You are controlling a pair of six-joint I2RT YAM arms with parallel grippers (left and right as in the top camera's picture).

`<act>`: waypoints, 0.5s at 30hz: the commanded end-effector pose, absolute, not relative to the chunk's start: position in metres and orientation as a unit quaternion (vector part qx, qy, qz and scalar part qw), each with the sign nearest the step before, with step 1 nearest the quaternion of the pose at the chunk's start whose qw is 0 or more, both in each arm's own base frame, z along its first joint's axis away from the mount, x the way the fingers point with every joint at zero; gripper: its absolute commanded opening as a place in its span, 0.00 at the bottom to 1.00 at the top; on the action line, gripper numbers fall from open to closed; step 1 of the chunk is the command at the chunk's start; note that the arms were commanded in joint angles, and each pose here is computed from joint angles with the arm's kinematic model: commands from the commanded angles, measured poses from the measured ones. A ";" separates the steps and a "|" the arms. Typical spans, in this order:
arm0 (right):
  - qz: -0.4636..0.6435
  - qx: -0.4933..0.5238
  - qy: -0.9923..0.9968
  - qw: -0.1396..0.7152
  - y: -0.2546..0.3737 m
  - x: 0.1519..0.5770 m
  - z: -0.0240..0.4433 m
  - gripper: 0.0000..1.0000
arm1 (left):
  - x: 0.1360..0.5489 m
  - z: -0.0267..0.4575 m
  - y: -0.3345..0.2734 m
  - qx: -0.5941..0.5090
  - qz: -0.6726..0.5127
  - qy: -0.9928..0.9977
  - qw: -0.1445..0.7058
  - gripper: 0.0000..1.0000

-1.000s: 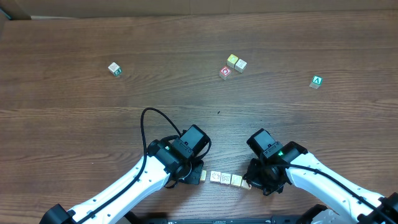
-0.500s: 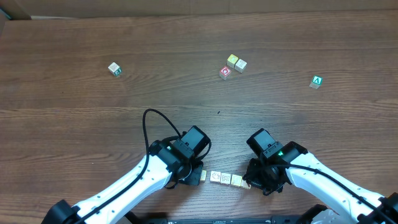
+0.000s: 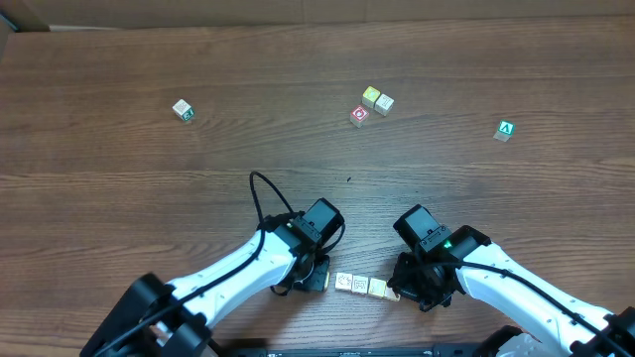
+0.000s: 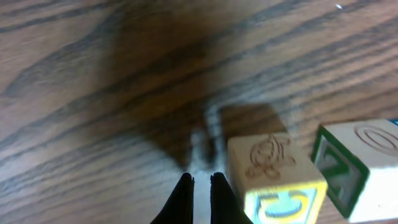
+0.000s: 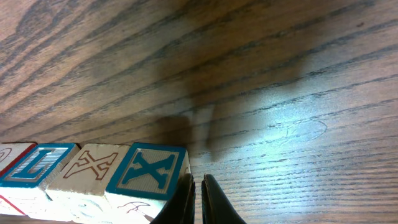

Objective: Flip 5 blocks

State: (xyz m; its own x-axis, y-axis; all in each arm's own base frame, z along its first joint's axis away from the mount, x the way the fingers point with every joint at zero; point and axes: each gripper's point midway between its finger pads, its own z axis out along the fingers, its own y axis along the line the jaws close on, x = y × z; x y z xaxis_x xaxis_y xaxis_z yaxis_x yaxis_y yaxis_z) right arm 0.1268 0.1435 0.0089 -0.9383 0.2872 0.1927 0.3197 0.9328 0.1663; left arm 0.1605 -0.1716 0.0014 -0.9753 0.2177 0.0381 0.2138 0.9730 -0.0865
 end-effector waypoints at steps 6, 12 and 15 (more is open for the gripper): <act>-0.102 -0.149 -0.980 0.082 0.145 0.126 0.010 0.08 | 0.160 -0.003 -0.180 -0.105 0.064 -0.992 0.029 0.04; -0.106 -0.148 -0.980 0.083 0.146 0.126 0.010 0.08 | 0.160 -0.002 -0.185 -0.114 0.078 -0.990 0.030 0.04; -0.119 -0.137 -0.980 0.085 0.151 0.126 0.011 0.08 | 0.159 -0.002 -0.186 -0.114 0.081 -0.990 0.032 0.04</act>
State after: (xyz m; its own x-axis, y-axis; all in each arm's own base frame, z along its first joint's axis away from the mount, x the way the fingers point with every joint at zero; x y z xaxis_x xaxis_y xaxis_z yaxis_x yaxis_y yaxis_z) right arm 0.1270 0.1449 0.0091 -0.9388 0.2842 0.1947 0.3181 0.9320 0.1734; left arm 0.1630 -0.1862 0.0012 -0.9753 0.2194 0.0256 0.2130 0.9648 -0.1540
